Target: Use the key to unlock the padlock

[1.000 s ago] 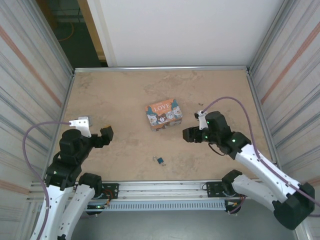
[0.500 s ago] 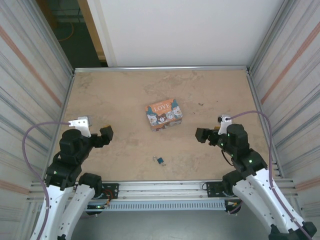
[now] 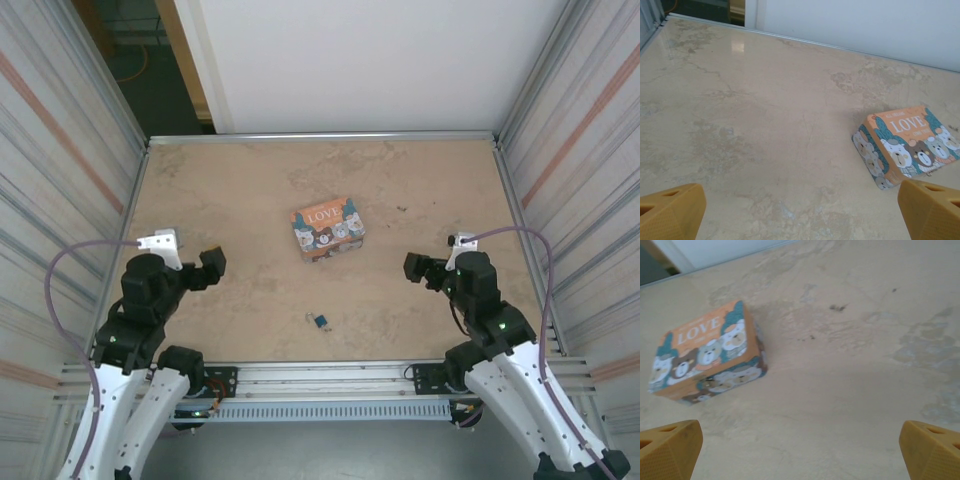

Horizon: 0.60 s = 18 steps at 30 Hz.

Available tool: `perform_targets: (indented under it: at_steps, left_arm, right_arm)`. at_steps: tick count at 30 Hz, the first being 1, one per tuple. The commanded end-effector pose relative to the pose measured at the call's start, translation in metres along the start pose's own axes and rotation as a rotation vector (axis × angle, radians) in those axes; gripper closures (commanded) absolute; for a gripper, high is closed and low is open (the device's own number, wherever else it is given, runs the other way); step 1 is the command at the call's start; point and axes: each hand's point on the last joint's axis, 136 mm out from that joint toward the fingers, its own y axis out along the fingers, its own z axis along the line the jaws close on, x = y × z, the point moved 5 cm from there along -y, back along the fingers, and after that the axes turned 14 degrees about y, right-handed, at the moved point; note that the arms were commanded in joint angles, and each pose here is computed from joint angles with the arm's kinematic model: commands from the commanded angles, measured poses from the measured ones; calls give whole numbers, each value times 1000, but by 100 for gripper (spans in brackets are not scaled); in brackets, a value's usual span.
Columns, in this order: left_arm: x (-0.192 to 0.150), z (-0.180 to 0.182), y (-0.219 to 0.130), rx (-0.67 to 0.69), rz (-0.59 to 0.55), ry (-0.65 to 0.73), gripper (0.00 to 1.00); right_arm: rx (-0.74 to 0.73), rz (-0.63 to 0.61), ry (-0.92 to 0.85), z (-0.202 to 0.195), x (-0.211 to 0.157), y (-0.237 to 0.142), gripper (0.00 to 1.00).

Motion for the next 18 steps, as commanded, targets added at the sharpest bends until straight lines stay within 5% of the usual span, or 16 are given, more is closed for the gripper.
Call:
perform_targets:
  at_steps: [1, 12, 18]
  left_arm:
    - [10, 12, 4, 104, -37, -29, 1]
    - [37, 36, 27, 354, -193, 175, 1]
    - [26, 43, 63, 392, -149, 213, 1]
  right_arm:
    - [-121, -98, -62, -16, 11, 0, 1]
    - [-213, -289, -286, -24, 36, 3, 1]
    - [-256, -269, -232, -44, 33, 27, 1]
